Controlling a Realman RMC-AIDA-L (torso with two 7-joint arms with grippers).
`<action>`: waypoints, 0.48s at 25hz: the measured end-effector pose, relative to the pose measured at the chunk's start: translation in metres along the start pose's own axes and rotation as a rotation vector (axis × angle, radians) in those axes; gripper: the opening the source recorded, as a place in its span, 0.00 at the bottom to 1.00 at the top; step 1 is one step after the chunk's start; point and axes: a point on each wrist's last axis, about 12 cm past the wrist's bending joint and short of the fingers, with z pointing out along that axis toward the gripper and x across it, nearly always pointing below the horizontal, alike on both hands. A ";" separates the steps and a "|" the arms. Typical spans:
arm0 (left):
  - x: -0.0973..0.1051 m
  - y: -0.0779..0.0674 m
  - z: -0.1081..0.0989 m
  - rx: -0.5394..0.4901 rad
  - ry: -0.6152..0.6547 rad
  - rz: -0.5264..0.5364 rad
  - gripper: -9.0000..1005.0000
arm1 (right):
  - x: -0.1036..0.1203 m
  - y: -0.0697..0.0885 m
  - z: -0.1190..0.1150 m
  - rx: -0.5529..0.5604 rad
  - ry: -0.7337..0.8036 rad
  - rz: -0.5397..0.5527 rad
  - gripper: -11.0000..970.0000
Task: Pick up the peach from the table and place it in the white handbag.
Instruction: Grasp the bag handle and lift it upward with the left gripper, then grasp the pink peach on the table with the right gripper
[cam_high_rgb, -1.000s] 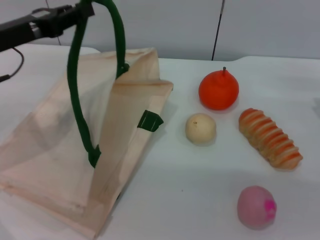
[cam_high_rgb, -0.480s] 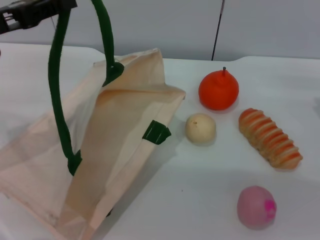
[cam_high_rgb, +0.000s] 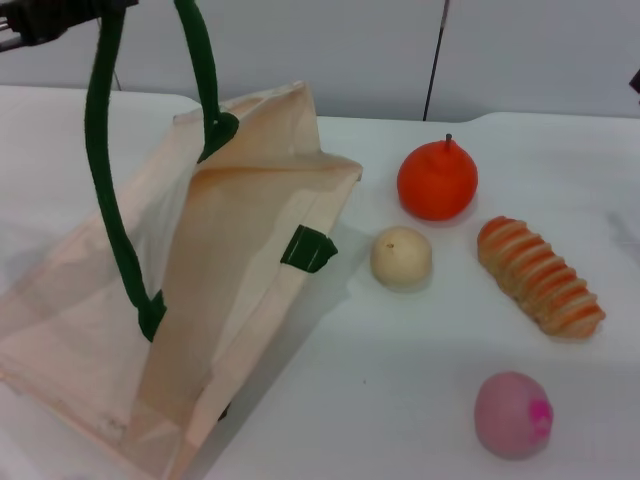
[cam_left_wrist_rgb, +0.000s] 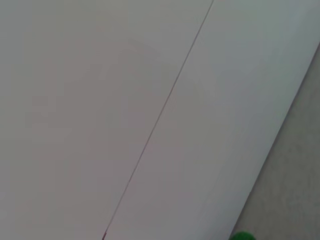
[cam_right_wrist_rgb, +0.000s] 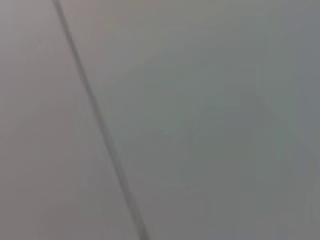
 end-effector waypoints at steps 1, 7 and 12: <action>0.000 0.000 0.000 -0.002 0.002 -0.001 0.13 | -0.008 -0.004 -0.003 -0.029 0.032 -0.006 0.93; 0.000 0.001 -0.001 -0.013 0.003 -0.003 0.13 | -0.033 -0.016 -0.020 -0.200 0.283 -0.097 0.92; 0.001 0.002 -0.002 -0.019 0.011 -0.008 0.13 | -0.038 -0.006 -0.033 -0.392 0.422 -0.180 0.92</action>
